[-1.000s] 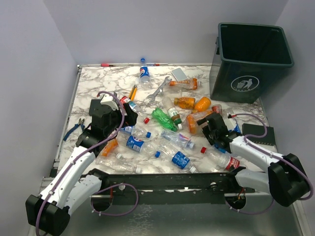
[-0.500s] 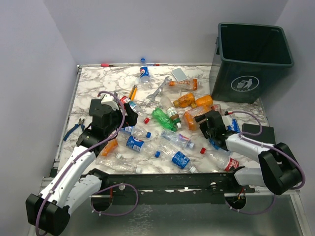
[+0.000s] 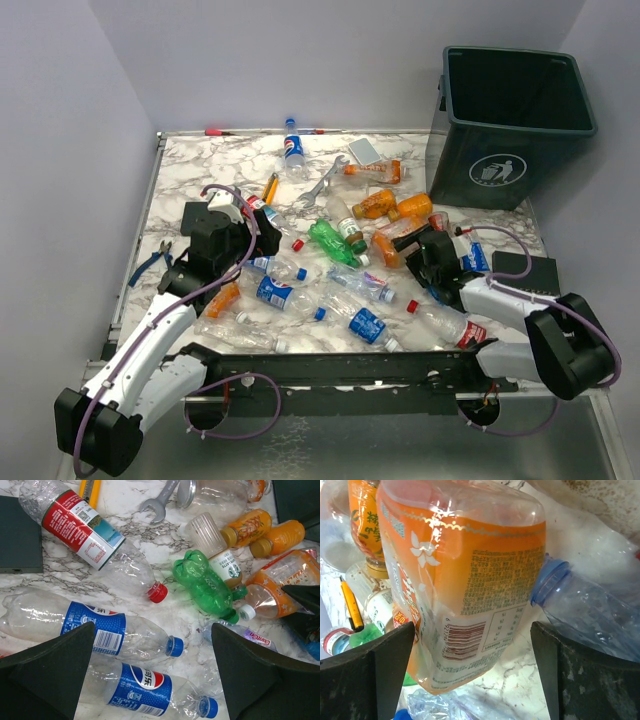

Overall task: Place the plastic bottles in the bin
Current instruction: Pick up the plastic bottle at the center of the board.

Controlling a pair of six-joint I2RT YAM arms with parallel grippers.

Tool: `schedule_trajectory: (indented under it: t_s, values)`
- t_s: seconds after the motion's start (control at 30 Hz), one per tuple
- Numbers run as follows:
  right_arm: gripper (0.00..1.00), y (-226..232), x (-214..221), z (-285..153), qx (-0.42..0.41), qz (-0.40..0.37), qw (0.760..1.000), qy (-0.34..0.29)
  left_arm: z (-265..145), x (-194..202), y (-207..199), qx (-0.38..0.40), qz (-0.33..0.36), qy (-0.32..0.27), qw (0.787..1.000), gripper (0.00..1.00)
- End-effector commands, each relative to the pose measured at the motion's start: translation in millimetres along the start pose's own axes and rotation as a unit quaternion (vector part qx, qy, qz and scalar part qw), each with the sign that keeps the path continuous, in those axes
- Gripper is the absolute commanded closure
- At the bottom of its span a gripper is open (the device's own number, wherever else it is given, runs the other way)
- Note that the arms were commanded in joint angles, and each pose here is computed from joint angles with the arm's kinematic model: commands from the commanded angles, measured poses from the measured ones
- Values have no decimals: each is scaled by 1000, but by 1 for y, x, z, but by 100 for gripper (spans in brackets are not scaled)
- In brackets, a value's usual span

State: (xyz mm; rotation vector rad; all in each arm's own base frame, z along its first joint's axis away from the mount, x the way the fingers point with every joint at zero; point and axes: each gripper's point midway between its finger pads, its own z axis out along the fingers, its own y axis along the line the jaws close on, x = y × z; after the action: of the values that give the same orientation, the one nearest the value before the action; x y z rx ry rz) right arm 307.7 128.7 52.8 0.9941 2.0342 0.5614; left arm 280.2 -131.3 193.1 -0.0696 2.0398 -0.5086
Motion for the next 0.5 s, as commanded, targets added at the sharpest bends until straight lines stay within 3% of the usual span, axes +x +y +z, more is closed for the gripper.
schedule_trajectory:
  t_s: [0.0,0.3,0.47]
  values:
    - [5,-4,6,11,-6,20,1000,9,1,1,-1,3,7,-1,1000,1]
    - [45,22,3,9,-90,31,995,0,1,-2,3,-8,10,-9,1000,1]
    - [56,35,-6,-18,-125,-7,992,-5,1,-3,-3,8,8,-10,1000,1]
